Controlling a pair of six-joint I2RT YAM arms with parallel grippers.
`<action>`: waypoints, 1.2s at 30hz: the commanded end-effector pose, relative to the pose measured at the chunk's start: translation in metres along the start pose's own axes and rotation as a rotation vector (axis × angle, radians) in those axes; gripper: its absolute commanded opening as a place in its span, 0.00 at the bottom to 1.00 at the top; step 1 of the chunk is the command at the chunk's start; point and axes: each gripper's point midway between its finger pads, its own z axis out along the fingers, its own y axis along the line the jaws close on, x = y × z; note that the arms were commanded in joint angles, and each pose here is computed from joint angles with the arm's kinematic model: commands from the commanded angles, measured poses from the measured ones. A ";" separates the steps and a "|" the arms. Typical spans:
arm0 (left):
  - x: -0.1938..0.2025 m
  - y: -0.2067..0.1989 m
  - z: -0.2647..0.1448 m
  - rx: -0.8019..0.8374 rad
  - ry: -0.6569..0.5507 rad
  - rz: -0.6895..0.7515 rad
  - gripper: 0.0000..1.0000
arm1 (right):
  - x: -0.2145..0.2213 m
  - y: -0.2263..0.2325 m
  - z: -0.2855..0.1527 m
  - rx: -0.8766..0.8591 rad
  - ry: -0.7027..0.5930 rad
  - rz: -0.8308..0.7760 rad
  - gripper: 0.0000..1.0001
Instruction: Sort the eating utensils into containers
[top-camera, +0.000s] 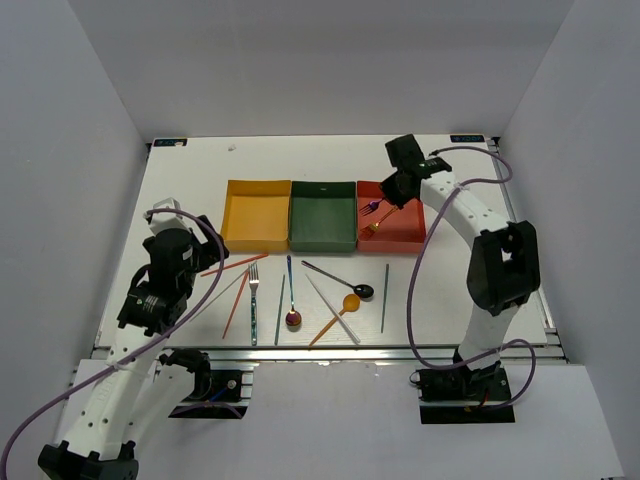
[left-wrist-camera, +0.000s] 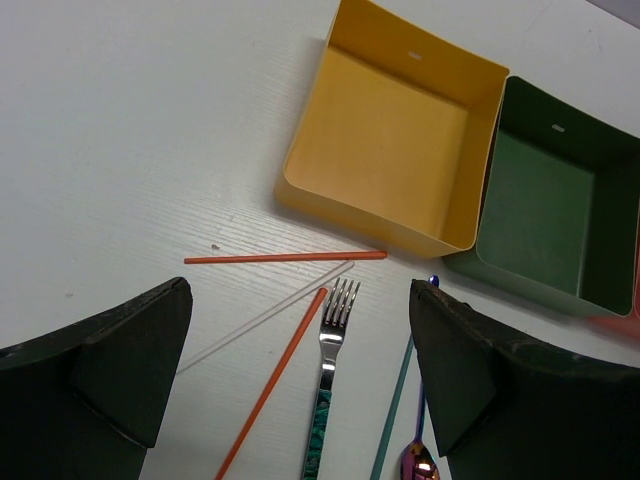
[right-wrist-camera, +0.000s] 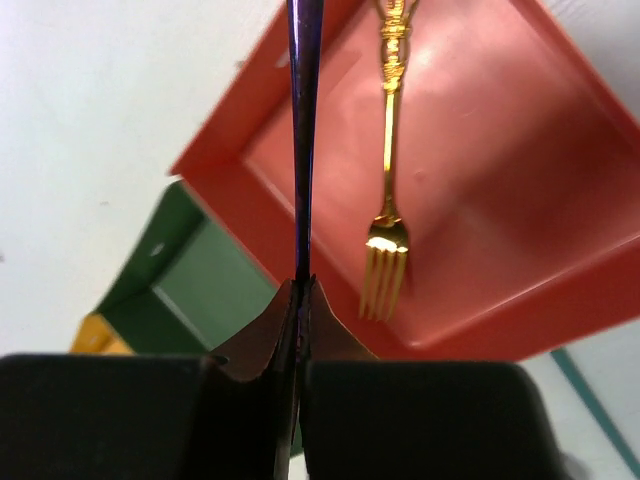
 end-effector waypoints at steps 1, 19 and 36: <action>-0.008 0.000 -0.004 -0.005 -0.027 -0.014 0.98 | -0.003 -0.013 0.003 0.063 0.032 -0.074 0.00; -0.005 -0.012 -0.003 0.039 0.015 -0.010 0.98 | -0.015 0.010 0.004 -0.054 0.091 -0.210 0.89; 0.122 -0.040 0.027 0.004 0.482 -0.095 0.98 | 0.026 -0.033 -0.098 -0.489 0.066 -0.717 0.90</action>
